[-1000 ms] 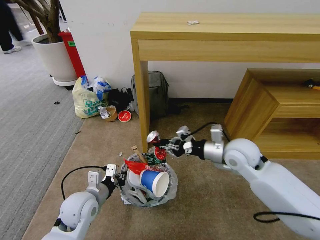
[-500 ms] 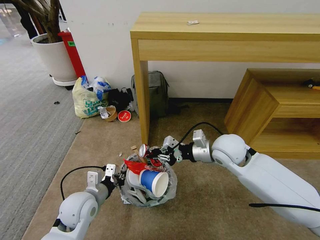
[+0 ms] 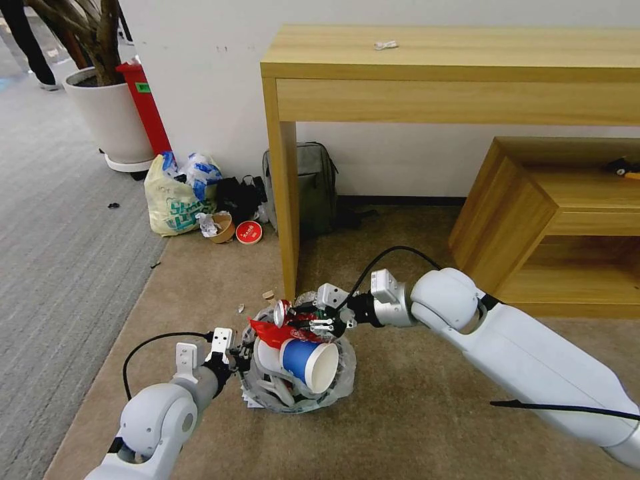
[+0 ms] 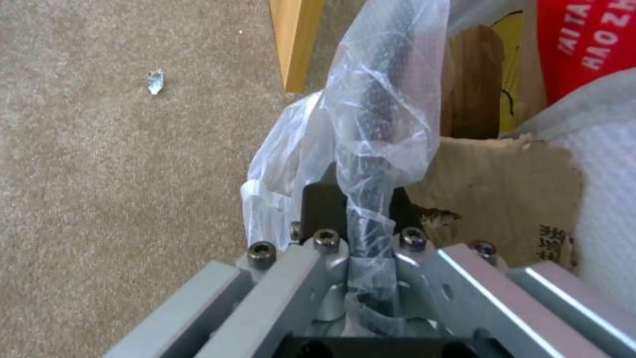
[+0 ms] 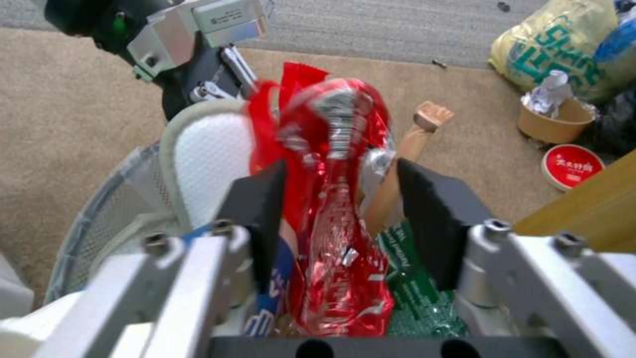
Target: Pick up the trash bin and place the garbage on the floor into it.
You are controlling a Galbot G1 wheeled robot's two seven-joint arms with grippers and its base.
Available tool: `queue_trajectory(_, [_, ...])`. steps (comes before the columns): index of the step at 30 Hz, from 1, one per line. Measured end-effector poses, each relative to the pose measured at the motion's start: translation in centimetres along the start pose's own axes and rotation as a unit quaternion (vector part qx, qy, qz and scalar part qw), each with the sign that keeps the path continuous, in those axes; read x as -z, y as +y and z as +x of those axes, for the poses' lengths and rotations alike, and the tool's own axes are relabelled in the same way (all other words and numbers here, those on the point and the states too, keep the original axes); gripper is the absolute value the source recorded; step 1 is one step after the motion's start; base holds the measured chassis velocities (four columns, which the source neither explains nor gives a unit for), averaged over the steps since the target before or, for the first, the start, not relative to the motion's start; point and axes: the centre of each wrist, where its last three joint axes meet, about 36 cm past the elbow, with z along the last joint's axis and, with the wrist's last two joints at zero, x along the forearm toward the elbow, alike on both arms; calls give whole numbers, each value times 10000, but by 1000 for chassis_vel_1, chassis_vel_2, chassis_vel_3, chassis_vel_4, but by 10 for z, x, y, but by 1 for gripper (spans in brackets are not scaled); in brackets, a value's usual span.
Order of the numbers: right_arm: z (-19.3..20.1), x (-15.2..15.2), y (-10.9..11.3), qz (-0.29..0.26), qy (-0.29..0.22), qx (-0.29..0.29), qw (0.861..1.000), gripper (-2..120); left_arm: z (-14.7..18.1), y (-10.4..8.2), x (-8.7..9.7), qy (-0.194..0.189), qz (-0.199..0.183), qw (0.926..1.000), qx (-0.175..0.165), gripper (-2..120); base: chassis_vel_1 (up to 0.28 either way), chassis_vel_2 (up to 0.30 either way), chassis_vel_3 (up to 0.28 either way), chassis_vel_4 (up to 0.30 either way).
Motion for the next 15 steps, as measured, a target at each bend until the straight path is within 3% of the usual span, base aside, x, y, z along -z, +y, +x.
queue_trajectory(8, [6, 2, -1, -52, -104, -199, 9997, 78, -1, 0, 1, -7, 12, 10000, -2, 0, 0, 0, 0, 0])
queue_trajectory(15, [36, 6, 1, -617, -594, -990, 9914, 100, -1, 1, 0, -3, 58, 10000, 14, 0, 0, 0, 0, 0])
